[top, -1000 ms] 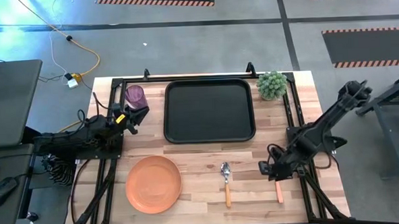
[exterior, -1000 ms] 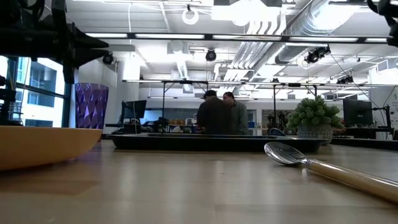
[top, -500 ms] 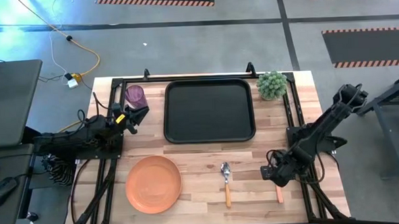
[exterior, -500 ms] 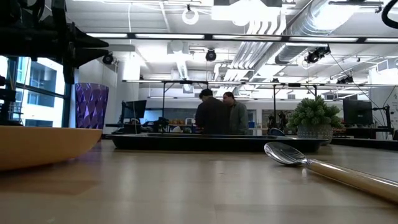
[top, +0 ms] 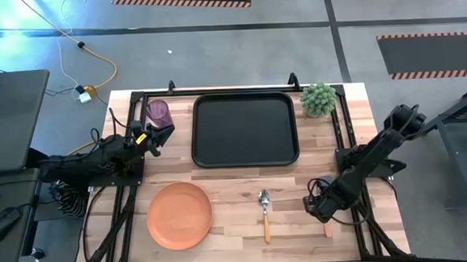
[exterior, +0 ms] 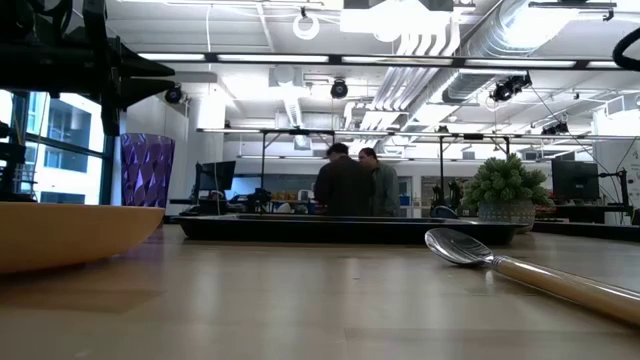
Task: Pick and place plate/cup/fork/spoon on tray
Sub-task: Put the orange fork on the tray
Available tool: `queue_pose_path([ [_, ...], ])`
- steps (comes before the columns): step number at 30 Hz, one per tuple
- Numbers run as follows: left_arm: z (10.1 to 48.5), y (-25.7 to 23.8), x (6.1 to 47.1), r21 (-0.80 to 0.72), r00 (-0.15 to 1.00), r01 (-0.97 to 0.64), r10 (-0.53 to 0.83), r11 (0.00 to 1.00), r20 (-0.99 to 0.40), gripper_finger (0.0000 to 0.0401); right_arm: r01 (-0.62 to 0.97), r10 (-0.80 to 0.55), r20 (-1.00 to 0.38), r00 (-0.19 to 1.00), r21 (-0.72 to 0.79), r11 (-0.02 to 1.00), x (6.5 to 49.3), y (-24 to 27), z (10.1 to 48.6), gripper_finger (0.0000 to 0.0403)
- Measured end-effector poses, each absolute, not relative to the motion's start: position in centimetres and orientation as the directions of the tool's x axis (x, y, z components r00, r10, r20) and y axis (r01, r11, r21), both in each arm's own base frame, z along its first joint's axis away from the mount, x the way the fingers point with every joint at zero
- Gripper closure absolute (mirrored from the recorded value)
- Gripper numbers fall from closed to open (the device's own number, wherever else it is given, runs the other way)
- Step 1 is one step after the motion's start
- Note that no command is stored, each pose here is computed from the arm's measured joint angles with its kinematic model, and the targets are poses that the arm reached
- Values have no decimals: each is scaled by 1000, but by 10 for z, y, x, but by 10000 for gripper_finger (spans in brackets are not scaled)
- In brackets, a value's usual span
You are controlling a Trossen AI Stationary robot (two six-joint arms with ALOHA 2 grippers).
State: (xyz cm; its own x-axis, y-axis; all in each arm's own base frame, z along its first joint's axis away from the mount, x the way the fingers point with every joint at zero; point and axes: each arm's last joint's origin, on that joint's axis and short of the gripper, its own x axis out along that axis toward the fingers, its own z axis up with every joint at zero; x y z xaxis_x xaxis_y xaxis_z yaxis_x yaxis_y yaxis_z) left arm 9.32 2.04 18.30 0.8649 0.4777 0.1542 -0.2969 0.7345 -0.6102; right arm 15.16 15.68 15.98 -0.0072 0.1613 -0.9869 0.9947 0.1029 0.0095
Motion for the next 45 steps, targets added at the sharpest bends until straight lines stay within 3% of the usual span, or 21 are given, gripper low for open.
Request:
queue_pose_path([
  [19,183,20,93,-609,865,-299,478,734,151,325,991,136,-989,-59,-42,125,152,172,138,276],
  [32,182,20,93,-608,866,-304,479,734,144,325,992,153,-988,-38,-18,127,154,174,137,380],
  [45,182,20,93,-608,866,-304,479,734,145,325,993,180,-984,-3,18,113,155,172,144,385],
])
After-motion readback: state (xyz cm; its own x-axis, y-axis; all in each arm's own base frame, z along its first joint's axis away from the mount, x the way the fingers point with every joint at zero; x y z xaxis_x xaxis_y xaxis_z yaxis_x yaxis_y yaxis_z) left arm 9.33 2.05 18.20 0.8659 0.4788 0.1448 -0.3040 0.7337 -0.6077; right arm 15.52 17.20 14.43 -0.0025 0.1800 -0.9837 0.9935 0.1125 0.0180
